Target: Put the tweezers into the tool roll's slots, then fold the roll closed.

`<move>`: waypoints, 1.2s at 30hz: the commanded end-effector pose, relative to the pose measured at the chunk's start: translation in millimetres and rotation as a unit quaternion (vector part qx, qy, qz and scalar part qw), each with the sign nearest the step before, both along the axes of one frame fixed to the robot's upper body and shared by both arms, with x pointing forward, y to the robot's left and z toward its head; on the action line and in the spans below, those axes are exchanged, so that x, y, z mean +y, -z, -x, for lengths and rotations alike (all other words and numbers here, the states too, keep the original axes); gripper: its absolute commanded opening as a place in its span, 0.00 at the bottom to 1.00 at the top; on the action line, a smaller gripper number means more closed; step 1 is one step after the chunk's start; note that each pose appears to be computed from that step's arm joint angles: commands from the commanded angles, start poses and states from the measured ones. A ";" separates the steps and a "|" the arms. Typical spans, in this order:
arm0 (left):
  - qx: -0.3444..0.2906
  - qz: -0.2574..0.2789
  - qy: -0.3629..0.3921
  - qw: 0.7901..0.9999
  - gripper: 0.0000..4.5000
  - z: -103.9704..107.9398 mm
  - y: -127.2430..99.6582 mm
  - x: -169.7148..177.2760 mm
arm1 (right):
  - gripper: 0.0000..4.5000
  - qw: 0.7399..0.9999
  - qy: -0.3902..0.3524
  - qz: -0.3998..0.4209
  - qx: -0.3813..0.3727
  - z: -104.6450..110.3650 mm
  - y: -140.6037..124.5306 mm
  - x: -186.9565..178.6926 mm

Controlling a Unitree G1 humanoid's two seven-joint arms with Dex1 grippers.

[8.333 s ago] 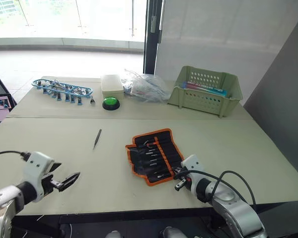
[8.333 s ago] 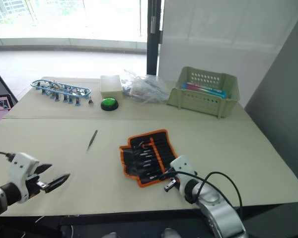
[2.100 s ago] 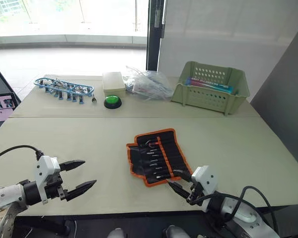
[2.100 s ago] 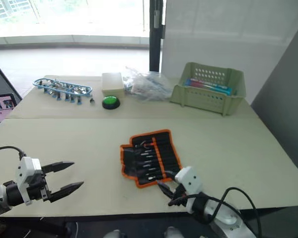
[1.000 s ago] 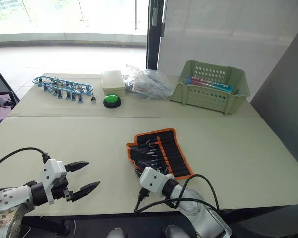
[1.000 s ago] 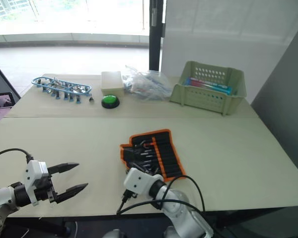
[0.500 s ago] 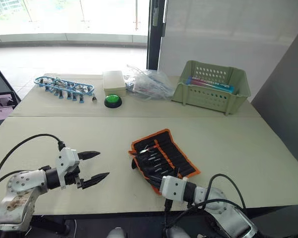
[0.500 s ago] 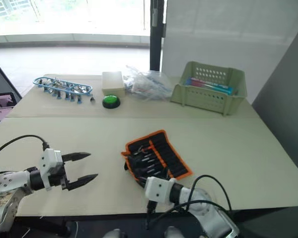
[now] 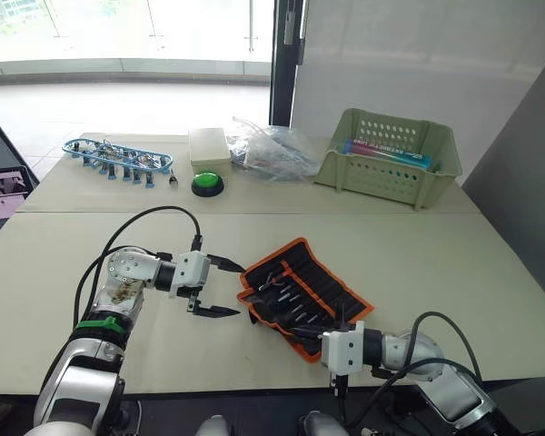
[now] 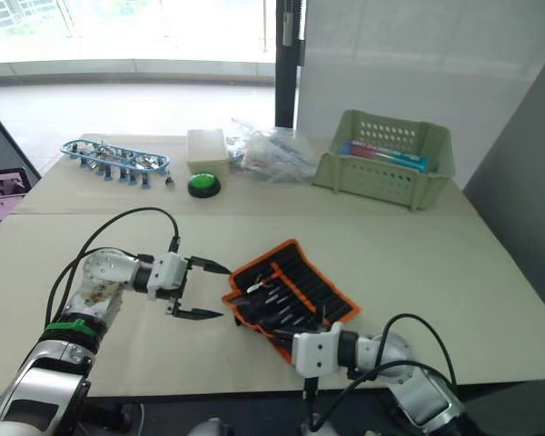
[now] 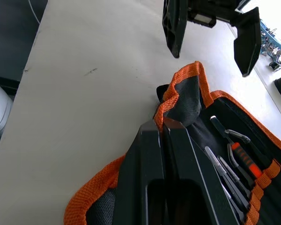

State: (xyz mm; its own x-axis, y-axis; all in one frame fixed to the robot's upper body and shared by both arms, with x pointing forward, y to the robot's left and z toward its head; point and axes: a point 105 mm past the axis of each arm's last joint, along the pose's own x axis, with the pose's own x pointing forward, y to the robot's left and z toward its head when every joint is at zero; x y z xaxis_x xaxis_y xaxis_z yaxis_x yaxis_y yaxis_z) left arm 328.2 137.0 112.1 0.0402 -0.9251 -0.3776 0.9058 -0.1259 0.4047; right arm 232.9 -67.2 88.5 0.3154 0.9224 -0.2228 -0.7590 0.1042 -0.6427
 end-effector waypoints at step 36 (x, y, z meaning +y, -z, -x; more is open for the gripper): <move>0.030 -0.015 0.082 0.996 0.01 41.4 11.2 -4.1 | 0.00 0.991 0.105 0.060 -0.050 -2.1 4.1 -26.7</move>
State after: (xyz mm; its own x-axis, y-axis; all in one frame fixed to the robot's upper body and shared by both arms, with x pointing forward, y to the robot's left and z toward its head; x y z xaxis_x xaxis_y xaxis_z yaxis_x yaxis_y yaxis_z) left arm 291.0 130.7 88.2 -0.1418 -0.8929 -0.4274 0.9014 -0.2950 0.3171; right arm 228.0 -86.4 77.6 0.4917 0.8216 -0.2885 -0.7077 0.1841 -0.6821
